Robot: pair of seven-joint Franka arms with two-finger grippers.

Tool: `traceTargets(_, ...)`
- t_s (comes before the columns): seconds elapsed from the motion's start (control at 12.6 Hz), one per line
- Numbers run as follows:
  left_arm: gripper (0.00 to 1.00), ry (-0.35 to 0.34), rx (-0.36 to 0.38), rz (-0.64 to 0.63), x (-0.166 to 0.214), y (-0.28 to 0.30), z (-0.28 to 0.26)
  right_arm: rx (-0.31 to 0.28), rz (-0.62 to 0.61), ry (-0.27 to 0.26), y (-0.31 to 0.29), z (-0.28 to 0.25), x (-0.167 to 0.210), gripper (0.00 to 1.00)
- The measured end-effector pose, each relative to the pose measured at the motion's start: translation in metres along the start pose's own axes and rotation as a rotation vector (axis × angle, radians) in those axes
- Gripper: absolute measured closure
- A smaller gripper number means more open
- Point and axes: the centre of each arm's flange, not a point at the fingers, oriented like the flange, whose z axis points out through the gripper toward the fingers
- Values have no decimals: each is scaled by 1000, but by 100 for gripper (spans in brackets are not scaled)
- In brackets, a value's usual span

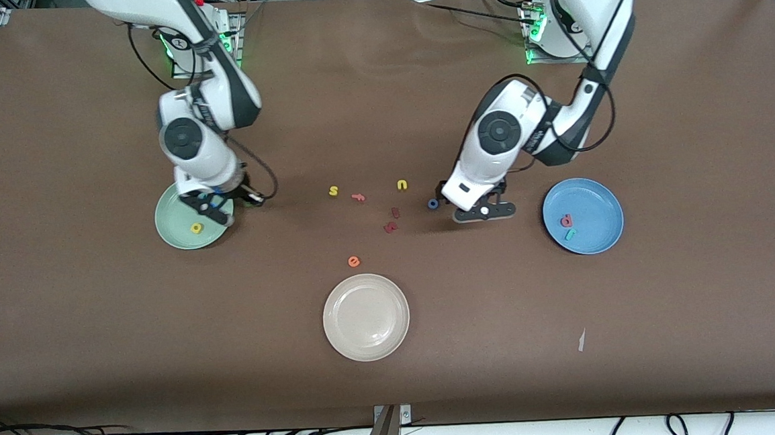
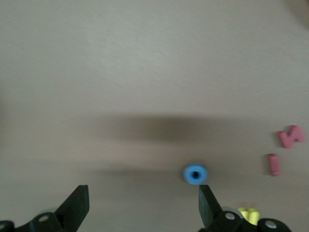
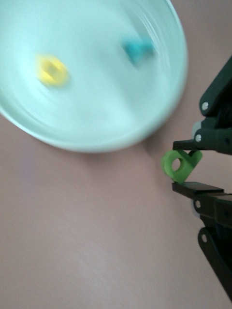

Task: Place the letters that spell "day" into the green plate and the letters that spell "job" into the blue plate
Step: 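Grasp the green q with the right gripper while the left gripper drops the j, then drop the q on the green plate while the left gripper grasps the blue o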

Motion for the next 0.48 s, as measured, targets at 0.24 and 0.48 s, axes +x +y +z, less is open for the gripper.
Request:
traceTargets(0.24,0,-20,-9,-64,1,27,23,-43,-126,-30,85,5,50,70)
traceTargets(0.48,0,-43,-7,-92,3,40,48,-72,-164,-26,130,35,72,70)
